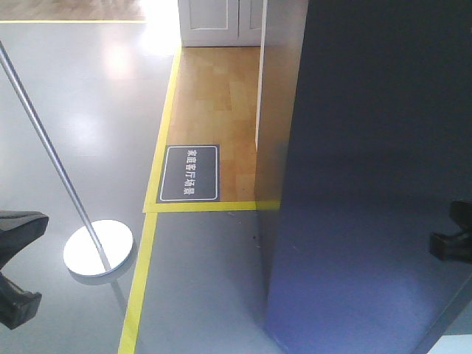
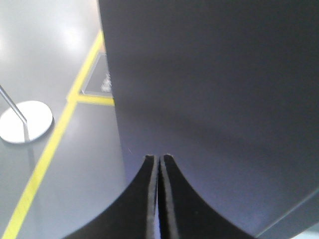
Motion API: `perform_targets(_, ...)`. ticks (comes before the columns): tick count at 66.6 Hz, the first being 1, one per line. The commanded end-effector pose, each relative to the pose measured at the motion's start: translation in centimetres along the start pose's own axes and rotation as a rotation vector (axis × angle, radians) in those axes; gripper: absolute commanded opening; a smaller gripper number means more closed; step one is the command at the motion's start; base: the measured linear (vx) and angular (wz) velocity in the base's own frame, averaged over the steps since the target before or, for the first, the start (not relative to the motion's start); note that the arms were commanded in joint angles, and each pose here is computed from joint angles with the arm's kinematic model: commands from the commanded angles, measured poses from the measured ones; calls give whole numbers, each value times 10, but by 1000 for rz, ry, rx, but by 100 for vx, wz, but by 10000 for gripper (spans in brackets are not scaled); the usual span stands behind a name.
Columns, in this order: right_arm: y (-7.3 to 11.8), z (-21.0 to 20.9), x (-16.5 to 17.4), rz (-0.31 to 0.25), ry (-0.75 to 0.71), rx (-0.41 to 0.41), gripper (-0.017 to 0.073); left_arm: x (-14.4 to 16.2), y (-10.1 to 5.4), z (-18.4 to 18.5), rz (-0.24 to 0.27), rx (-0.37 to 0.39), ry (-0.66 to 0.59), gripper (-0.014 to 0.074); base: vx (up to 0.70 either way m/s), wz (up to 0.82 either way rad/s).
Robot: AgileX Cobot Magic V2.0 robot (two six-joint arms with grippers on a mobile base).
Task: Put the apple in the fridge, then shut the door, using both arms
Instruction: 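Press the right gripper against the door to close it fully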
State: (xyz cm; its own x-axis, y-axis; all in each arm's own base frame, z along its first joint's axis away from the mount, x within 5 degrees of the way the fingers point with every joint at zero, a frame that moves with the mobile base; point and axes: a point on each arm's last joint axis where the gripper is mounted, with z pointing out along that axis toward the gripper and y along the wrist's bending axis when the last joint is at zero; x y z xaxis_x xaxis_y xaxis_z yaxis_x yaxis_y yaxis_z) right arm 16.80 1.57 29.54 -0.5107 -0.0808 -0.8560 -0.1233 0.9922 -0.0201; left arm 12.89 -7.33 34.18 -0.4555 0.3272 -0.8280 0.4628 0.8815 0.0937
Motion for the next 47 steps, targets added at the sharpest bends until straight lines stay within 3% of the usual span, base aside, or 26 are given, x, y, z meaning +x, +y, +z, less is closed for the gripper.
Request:
perform_targets(1, -5, 9, -26, -24, -75, 30, -4, -11, 1, -6, -4, 4, -86, -6, 0, 0)
perform_targets(11, -9, 24, -46, -28, -59, 47, -3, -11, 1, -6, -4, 4, -86, -6, 0, 0)
perform_targets(31, -58, 33, -81, 39, -91, 214, -3, -11, 1, -6, -4, 4, -86, -6, 0, 0)
perform_targets(47, -74, 50, -105, 53, -179, 250, -3, -11, 1, -6, -4, 4, -86, -6, 0, 0)
